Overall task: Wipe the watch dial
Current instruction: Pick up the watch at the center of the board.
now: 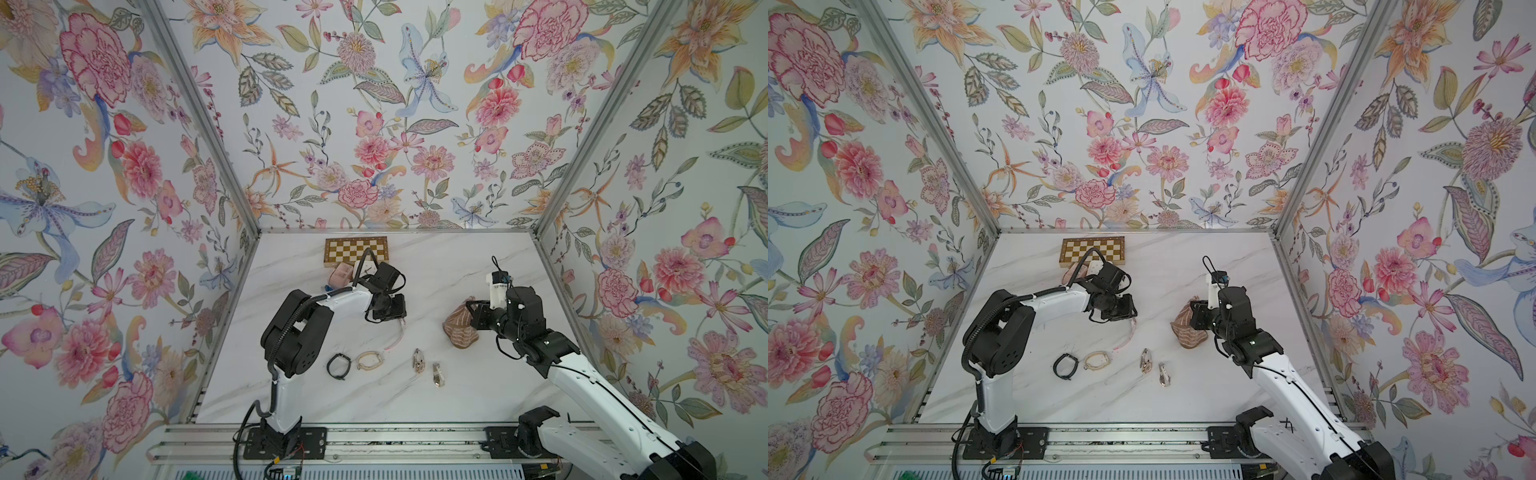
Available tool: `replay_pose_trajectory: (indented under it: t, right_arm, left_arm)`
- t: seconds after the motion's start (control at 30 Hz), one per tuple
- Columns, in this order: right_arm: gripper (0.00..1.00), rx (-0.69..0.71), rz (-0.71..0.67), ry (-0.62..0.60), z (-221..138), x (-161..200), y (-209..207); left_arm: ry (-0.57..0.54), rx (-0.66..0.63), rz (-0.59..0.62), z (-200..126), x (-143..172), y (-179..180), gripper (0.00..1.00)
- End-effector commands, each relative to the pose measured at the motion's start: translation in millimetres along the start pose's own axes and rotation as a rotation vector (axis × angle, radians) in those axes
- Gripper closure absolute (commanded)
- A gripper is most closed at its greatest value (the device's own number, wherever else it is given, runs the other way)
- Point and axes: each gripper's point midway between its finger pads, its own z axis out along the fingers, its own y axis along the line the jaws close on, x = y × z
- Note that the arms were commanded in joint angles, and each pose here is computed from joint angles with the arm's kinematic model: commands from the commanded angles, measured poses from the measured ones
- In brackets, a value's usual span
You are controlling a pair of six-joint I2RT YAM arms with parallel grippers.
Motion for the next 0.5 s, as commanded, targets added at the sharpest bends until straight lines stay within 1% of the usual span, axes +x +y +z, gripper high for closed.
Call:
replay_pose_trajectory:
  t: [0.0, 0.27, 0.47]
  right_arm:
    - [1.0, -0.009, -0.008, -0.025, -2.2, -3.7, -0.2]
    - [1.0, -0.007, 0.0, -0.028, -2.0, -3.4, -2.9]
    - [1.0, -0.002, 0.004, -0.034, -3.5, -3.6, -5.0]
  left_arm:
    - [-0.015, -0.021, -0.01, 4.8, -9.6, 6.9, 0.68]
    - [-0.007, -0.041, 0.003, 10.7, -11.8, 9.5, 0.69]
    - [0.0, -0.051, 0.013, 12.8, -14.8, 9.2, 0.72]
